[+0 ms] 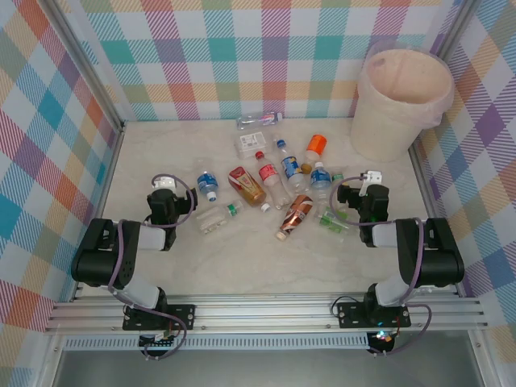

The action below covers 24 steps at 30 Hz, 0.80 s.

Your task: Put the plastic bottles in the bin

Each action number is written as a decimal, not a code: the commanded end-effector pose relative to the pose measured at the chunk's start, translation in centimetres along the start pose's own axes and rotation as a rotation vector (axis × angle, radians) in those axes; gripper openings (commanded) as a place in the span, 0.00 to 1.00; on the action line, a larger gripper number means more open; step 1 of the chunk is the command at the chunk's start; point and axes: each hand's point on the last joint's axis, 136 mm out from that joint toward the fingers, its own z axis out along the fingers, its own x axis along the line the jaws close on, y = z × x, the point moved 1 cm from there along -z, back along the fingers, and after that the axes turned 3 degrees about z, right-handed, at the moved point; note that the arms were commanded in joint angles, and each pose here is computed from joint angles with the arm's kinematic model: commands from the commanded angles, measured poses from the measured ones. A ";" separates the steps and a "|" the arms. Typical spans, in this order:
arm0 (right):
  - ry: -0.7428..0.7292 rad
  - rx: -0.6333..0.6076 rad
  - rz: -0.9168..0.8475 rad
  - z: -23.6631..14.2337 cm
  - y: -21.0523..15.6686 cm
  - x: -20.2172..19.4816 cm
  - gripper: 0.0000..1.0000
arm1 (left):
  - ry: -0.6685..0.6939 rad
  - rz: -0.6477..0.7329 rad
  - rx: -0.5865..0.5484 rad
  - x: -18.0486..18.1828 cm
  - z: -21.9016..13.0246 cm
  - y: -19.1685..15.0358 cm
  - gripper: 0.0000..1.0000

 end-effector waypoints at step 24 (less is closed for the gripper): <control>0.004 -0.044 0.011 -0.3 0.9 0.1 1.00 | -0.022 0.014 -0.024 -0.4 0.1 1.1 1.00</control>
